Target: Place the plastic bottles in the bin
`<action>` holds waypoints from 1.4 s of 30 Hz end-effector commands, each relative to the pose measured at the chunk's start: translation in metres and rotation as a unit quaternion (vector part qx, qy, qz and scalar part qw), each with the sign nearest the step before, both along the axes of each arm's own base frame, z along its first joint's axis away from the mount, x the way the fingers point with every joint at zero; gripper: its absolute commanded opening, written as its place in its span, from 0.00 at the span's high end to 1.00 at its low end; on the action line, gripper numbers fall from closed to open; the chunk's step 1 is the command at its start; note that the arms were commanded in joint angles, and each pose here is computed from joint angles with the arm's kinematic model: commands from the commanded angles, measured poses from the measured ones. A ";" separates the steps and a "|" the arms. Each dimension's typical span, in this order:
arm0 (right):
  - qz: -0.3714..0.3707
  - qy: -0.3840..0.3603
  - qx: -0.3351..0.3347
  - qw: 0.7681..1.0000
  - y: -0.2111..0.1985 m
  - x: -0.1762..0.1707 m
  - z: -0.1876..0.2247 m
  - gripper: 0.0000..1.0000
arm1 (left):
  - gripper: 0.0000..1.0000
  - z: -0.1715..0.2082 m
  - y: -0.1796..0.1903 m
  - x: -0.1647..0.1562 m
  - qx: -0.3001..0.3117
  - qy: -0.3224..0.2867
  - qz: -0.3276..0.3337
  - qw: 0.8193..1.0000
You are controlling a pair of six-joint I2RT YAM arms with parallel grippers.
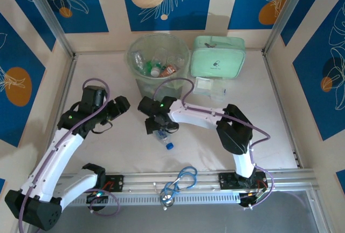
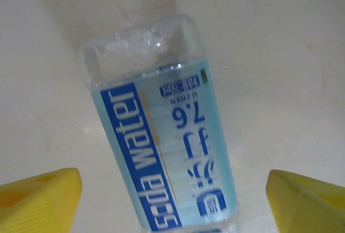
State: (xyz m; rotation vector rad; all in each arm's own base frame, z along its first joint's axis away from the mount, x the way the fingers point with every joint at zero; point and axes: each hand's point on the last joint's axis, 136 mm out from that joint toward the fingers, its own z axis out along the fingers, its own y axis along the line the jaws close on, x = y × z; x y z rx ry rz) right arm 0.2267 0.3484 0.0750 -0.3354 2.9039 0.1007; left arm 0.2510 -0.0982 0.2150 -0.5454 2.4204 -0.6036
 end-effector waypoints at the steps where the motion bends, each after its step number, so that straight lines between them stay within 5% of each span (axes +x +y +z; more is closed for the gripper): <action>1: 0.012 0.009 -0.047 0.999 -0.009 -0.005 -0.012 0.14 | 0.18 -0.001 0.001 0.002 -0.003 -0.009 -0.001 1.000; 14: -0.005 -0.005 -0.044 0.999 -0.018 -0.016 0.004 0.39 | 0.18 0.006 -0.005 0.008 -0.020 -0.019 -0.008 1.000; 25: -0.009 -0.120 0.174 0.977 -0.039 -0.031 0.149 0.41 | 0.13 0.093 -0.042 0.025 -0.118 -0.166 -0.084 0.975; 28: -0.033 -0.149 0.266 0.952 -0.054 -0.028 0.197 0.41 | 0.12 0.130 -0.063 0.025 -0.181 -0.215 -0.127 0.951; 34: -0.081 -0.198 0.439 0.873 -0.090 -0.011 0.275 0.39 | 0.01 0.210 -0.127 -0.009 -0.290 -0.325 -0.282 0.855; 39: -0.108 -0.218 0.524 0.816 -0.113 0.003 0.309 0.39 | 0.00 0.217 -0.187 -0.035 -0.347 -0.311 -0.380 0.799; 42: -0.118 -0.233 0.547 0.796 -0.121 0.007 0.321 0.38 | 0.01 0.209 -0.215 -0.043 -0.365 -0.289 -0.416 0.781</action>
